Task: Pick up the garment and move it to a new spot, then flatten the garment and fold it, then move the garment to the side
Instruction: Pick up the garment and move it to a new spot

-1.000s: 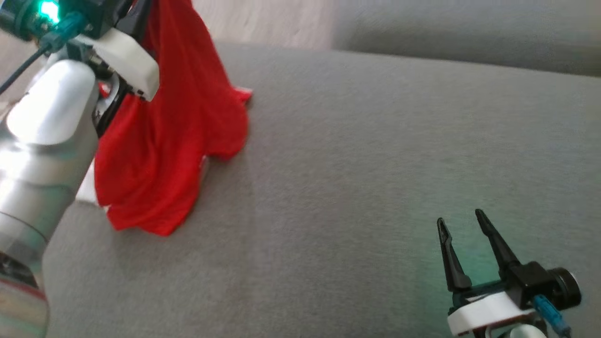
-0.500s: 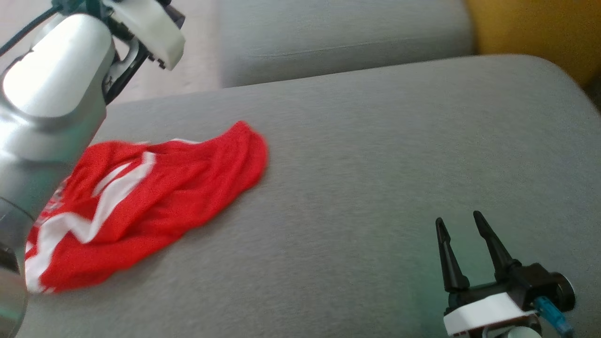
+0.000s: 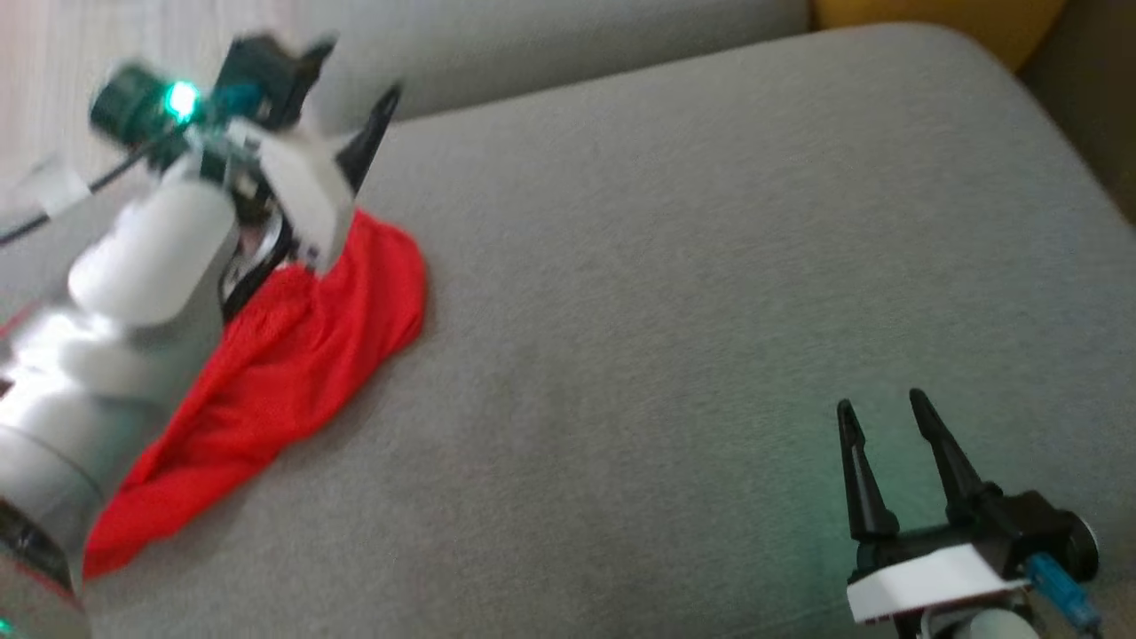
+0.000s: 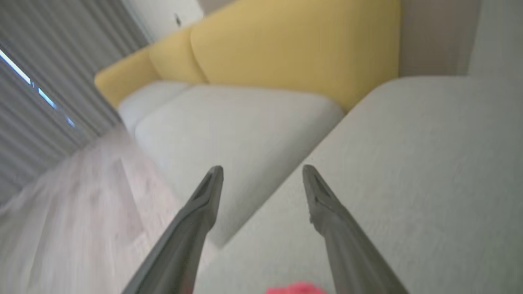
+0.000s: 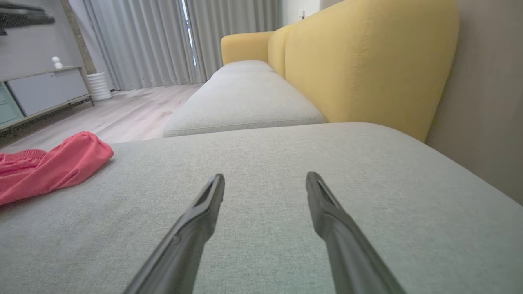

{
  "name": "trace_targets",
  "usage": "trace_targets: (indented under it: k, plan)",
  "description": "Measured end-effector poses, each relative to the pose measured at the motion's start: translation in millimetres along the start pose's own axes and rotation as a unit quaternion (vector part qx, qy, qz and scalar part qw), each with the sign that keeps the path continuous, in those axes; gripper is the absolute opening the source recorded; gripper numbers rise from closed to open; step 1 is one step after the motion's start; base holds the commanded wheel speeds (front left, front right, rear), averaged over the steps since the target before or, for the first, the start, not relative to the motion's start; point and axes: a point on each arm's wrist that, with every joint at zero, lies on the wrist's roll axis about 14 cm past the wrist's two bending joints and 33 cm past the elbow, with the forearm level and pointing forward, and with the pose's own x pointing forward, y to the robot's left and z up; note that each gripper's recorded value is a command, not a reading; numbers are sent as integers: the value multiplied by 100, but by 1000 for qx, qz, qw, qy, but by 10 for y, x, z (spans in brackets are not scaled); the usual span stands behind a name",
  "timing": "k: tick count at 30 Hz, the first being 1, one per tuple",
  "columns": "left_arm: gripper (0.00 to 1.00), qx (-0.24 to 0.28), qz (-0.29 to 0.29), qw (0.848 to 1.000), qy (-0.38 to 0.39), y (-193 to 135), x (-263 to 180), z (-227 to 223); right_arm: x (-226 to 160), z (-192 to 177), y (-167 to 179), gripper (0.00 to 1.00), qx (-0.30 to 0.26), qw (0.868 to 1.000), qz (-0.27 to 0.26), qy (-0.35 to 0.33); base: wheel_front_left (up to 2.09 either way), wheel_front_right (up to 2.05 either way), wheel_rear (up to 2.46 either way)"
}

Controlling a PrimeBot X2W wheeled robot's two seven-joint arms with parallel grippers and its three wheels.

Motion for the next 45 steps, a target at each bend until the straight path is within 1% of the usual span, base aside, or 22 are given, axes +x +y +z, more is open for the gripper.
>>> trace_targets:
  k: [3,6,7,8,11,14,17,19,24,26,29,31,34,36,39,42,45]
  plan:
    - [100,-40,8,997,68,70,-4,-547,154,-34,59,100,-3,1000,12,7,0,0,0]
    - [100,-70,14,992,106,143,45,-895,349,-54,108,100,-7,1000,23,11,0,0,0]
    - [100,-70,14,992,106,143,45,-895,349,-54,108,100,-7,1000,23,11,0,0,0]
    - [100,-81,14,990,118,147,70,-1007,415,-66,120,100,-8,1000,25,12,0,0,0]
    - [100,-118,10,982,149,112,158,-1340,605,-125,151,100,-13,999,33,19,0,0,0]
    - [100,-141,3,973,184,60,249,-1651,750,-230,165,100,-15,999,37,31,0,0,0]
    - [100,-164,-14,961,225,-54,303,-1946,817,-363,156,100,-16,998,37,49,0,0,0]
    - [100,-182,-27,952,243,-155,340,-2068,833,-429,131,100,-17,998,33,58,0,0,0]
    - [100,-208,-65,941,259,-320,402,-2042,793,-466,18,100,-20,997,17,66,0,0,0]
    - [0,-218,-82,934,272,-391,365,-2019,789,-450,12,100,-21,998,16,64,0,0,0]
    - [0,-226,-114,925,285,-530,323,-1956,789,-442,-1,100,-20,998,14,63,0,0,0]
    - [0,-221,-115,927,281,-500,294,-1941,791,-434,2,100,-19,998,14,61,0,0,0]
    - [0,-199,-115,940,253,-473,287,-1851,783,-393,9,100,-16,998,14,55,0,0,0]
    - [0,-193,-118,950,214,-483,315,-1659,770,-347,12,100,-16,999,15,49,0,0,0]
    - [0,-173,-128,965,152,-511,345,-1279,730,-264,21,100,-11,999,15,38,0,0,0]
    - [0,-130,-131,979,86,-470,365,-812,671,-143,25,100,-7,1000,14,22,0,0,0]
    - [0,-89,-133,987,11,-444,363,-255,567,-32,3,100,-3,1000,9,7,0,0,0]
